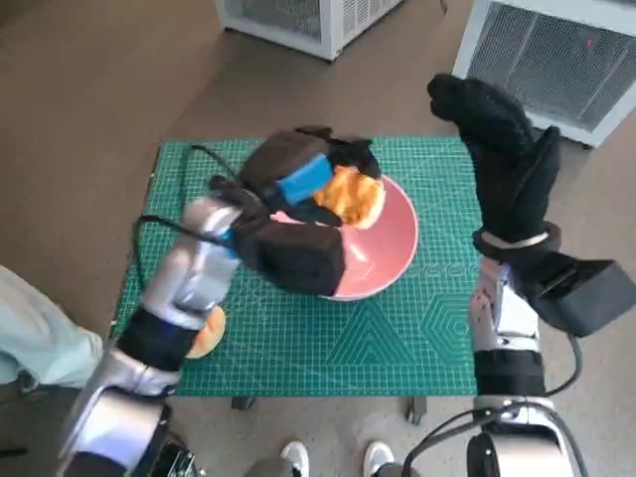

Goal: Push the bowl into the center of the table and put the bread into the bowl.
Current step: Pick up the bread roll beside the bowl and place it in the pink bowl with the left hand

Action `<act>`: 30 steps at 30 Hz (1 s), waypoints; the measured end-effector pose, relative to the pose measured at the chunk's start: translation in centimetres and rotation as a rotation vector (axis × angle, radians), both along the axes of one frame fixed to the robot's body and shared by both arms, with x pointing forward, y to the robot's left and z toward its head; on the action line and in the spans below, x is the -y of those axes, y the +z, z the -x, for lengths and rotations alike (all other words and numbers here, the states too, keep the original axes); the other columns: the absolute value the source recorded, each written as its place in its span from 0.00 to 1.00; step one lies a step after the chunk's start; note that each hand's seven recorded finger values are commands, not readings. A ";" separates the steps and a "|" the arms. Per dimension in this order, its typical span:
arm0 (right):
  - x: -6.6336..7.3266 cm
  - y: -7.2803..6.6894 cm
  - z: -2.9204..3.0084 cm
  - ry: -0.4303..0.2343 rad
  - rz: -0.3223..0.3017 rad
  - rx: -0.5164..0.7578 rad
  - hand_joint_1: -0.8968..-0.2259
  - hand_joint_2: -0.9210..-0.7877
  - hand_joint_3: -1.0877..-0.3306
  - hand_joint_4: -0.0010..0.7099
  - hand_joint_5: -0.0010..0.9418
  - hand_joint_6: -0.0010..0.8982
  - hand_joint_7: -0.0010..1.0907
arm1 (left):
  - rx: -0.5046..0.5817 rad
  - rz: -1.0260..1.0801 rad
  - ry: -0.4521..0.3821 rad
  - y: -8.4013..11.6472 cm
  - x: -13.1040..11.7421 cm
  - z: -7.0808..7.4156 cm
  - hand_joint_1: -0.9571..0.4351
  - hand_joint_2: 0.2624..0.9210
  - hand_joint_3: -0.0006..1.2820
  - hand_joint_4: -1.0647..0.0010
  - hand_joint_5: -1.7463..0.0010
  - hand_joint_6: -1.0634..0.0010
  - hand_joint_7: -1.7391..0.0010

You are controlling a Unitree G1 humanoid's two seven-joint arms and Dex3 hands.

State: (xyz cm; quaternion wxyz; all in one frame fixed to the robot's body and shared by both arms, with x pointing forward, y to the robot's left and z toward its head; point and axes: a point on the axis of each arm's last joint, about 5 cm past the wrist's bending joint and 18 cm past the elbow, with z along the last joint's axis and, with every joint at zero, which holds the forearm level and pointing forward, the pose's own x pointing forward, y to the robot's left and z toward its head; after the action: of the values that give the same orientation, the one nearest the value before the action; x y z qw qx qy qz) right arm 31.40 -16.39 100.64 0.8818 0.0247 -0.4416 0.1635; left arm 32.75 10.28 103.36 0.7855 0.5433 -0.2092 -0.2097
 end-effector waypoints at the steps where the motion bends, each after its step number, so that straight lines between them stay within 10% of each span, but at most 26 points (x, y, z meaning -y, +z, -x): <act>1: 0.0 0.0 0.02 0.000 0.001 0.001 0.30 0.00 0.44 0.38 0.00 0.15 0.41 | -0.012 -0.001 0.001 -0.2 0.0 -0.1 0.69 1.00 0.12 0.39 0.29 0.56 0.26; 3: 0.1 0.1 0.05 0.000 0.002 0.003 0.30 0.00 0.45 0.38 0.00 0.17 0.38 | -0.045 -0.006 0.004 -0.6 0.1 -0.2 0.71 0.89 0.12 0.65 0.67 0.71 0.61; 8: 0.3 0.1 0.11 -0.004 0.004 0.004 0.28 0.00 0.46 0.39 0.00 0.19 0.36 | -0.186 -0.047 0.018 -0.8 0.1 -0.4 0.63 0.78 0.05 0.90 0.94 0.80 0.92; 30: 1.6 0.3 0.29 -0.043 0.007 0.002 0.31 0.00 0.45 0.40 0.00 0.25 0.28 | -0.257 0.057 -0.066 2.8 -4.5 1.5 0.47 0.75 0.01 1.00 1.00 0.85 1.00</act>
State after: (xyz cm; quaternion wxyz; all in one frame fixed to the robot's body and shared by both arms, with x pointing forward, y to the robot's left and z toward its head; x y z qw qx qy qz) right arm 31.12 -17.97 100.89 0.8848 0.0120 -0.4425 0.1458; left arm 31.27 14.76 106.12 0.8136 0.4825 -0.1305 -0.2971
